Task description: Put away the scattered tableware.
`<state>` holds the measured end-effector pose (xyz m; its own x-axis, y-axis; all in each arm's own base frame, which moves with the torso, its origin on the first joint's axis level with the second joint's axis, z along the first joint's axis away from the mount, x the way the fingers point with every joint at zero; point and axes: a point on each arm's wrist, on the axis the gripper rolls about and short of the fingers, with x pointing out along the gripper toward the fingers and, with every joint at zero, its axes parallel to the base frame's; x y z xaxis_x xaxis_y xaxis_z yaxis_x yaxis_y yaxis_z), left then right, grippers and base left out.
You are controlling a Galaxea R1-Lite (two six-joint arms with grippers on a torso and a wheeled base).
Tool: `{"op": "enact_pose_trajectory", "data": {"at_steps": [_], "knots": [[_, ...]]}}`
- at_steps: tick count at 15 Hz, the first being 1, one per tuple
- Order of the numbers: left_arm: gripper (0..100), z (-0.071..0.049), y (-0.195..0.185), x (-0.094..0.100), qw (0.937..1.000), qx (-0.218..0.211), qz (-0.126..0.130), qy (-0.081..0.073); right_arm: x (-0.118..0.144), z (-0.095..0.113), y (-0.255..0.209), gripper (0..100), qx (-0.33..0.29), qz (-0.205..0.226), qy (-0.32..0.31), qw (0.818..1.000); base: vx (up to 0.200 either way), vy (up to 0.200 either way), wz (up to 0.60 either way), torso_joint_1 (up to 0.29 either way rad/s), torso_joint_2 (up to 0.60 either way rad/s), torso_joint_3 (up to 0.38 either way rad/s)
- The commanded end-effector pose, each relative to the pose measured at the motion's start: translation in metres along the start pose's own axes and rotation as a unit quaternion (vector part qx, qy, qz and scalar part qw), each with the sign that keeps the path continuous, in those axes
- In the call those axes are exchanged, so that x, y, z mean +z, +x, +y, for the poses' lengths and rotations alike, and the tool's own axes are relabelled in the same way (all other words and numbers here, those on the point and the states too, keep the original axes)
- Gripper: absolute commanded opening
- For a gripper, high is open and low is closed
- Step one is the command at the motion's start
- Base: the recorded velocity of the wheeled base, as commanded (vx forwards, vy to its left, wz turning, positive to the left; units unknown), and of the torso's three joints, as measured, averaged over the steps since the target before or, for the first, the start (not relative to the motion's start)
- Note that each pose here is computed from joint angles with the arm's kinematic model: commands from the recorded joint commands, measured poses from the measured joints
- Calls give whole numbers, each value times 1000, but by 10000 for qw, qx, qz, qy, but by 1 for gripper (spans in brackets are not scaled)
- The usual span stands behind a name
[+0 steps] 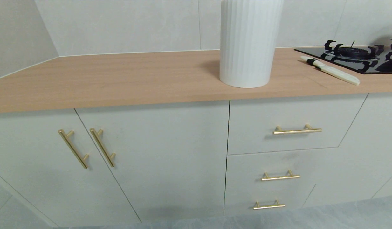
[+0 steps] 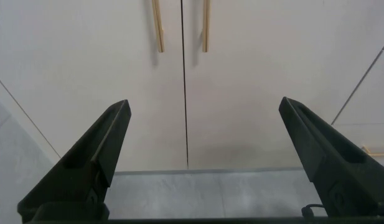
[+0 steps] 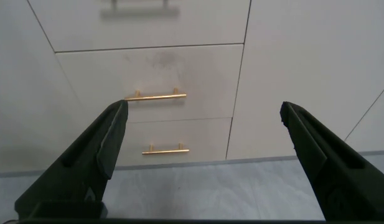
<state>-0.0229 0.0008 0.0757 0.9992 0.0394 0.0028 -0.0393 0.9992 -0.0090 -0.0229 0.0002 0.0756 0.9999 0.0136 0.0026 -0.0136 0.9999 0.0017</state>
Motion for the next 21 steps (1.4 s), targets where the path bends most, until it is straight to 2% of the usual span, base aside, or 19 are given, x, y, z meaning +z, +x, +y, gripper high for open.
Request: {"op": "enact_pose_trajectory", "data": {"at_steps": [1,4,13,21], "knots": [[100,0,0,0,10000,3,6,-1,0,0,0,100,9,-3,-1,10000,0,0,0,0,0,0],[100,0,0,0,10000,3,-2,-1,0,0,0,100,1,5,-1,10000,0,0,400,3,2,5],[100,0,0,0,10000,3,-2,-1,0,0,0,100,1,5,-1,10000,0,0,0,0,0,0],[100,0,0,0,10000,3,-2,-1,0,0,0,100,1,5,7,10000,0,-200,0,1,1,1]]}}
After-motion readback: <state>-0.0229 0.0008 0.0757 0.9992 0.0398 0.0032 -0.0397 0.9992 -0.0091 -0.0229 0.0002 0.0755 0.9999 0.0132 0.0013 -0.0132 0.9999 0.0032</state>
